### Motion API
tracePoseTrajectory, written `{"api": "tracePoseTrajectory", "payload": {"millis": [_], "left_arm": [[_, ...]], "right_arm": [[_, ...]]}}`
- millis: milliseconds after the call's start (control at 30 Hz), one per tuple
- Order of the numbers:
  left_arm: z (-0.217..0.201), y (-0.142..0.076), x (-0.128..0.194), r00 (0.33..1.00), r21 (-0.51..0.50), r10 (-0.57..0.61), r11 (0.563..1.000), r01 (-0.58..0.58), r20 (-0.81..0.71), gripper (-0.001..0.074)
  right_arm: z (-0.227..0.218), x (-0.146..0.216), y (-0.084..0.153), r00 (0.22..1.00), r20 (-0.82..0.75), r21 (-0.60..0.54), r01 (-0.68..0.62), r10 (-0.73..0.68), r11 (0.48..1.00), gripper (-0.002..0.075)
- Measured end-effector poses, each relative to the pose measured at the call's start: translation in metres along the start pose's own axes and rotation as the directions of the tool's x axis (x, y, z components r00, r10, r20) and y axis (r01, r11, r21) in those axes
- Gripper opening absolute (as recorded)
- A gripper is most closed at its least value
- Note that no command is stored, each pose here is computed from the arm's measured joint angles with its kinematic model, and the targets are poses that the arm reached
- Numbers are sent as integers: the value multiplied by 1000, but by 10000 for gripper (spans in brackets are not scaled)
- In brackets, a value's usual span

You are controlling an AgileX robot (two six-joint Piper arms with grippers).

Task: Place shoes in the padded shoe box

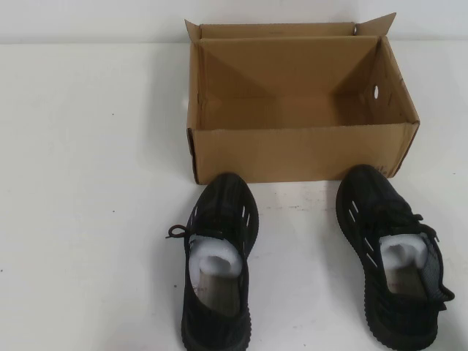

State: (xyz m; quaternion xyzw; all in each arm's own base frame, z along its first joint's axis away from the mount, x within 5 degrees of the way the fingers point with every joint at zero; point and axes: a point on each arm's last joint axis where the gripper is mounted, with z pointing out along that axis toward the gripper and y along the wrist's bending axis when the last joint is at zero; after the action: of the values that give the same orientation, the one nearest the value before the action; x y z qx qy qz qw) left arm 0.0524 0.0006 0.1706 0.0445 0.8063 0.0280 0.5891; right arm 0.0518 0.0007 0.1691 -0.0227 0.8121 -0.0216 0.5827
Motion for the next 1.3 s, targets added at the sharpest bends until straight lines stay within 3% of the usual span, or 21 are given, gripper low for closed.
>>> {"api": "tracePoseTrajectory", "payload": {"millis": [1300], "left_arm": [[0, 0, 0, 1000, 0, 0, 1000, 0, 0, -4]], "right_arm": [[0, -1, 0, 1000, 13, -5, -17, 17, 1000, -8]]}}
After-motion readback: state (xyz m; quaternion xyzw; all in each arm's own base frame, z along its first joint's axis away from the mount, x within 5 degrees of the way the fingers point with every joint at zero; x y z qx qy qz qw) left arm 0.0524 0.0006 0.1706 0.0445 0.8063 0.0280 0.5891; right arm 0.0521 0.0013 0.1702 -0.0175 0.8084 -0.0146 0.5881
